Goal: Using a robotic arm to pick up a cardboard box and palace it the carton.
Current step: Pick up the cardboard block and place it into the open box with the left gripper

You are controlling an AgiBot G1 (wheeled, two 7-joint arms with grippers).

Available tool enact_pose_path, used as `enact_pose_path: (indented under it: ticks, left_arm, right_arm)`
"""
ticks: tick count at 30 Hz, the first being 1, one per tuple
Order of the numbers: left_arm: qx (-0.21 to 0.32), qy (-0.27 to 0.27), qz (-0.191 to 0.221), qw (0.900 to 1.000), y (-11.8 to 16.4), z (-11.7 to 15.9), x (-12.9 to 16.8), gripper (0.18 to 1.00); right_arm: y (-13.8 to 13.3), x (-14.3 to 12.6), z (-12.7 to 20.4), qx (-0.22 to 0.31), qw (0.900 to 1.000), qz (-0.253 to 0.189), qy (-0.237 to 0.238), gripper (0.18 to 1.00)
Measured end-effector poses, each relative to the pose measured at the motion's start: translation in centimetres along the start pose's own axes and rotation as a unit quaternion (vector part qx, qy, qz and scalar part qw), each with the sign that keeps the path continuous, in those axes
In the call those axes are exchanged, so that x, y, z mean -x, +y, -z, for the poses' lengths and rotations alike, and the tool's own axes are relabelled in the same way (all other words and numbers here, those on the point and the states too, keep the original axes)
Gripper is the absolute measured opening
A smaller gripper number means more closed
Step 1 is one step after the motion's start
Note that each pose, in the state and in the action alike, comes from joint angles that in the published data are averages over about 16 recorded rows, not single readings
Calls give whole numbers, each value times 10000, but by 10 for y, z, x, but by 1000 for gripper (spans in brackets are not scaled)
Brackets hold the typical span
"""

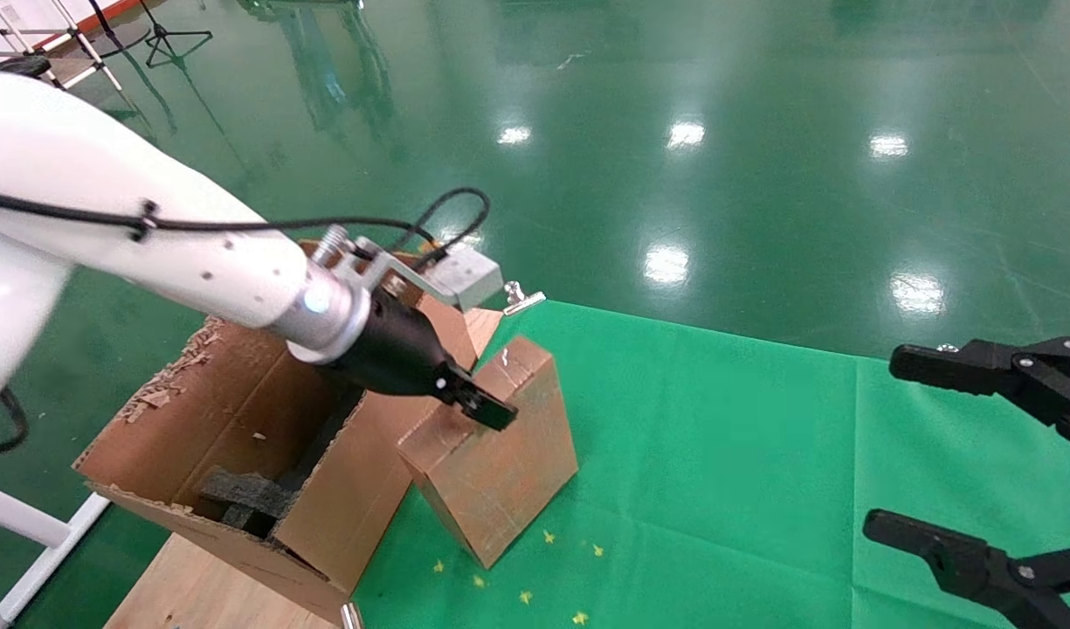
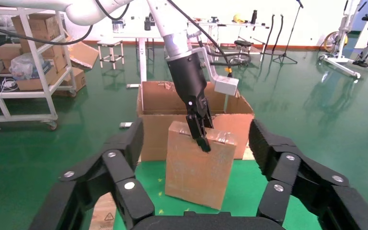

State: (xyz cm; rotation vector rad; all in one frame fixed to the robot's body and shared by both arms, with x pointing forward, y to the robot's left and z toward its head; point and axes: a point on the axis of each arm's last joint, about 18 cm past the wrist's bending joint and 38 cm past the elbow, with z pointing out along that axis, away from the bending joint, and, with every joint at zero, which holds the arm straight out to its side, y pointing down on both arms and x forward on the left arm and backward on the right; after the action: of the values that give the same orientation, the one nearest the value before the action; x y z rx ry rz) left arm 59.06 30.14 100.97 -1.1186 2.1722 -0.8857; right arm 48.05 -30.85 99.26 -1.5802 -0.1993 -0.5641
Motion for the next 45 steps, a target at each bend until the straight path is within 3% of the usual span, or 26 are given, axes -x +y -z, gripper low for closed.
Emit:
enact_pose_path:
  ticks: [5, 13, 18, 22, 27, 35, 45]
  left_arm:
    - [-481, -38, -160, 9987, -13, 38, 13, 467]
    - [-1371, -520, -419, 9883, -27, 124, 48, 420]
    - [-1559, -1039, -390, 9815, -16, 166, 79, 416]
    - [-1455, -1432, -200, 9787, 4, 182, 108, 416]
    - [-1134, -1731, 151, 9782, 37, 179, 146, 415]
    - [-634, -1876, 704, 9777, 93, 146, 199, 414]
    - [-265, -2038, 1109, 9724, 145, 109, 238, 413]
  right_arm:
    - [0, 0, 0, 0, 10000, 0, 0, 814]
    - [0, 0, 0, 0, 10000, 0, 0, 935]
    - [0, 0, 0, 0, 10000, 0, 0, 973]
    - [0, 0, 0, 0, 10000, 0, 0, 990]
    - [0, 0, 0, 0, 10000, 0, 0, 1000]
    - [0, 0, 0, 0, 10000, 0, 0, 1001]
    - [0, 0, 0, 0, 10000, 0, 0, 1001]
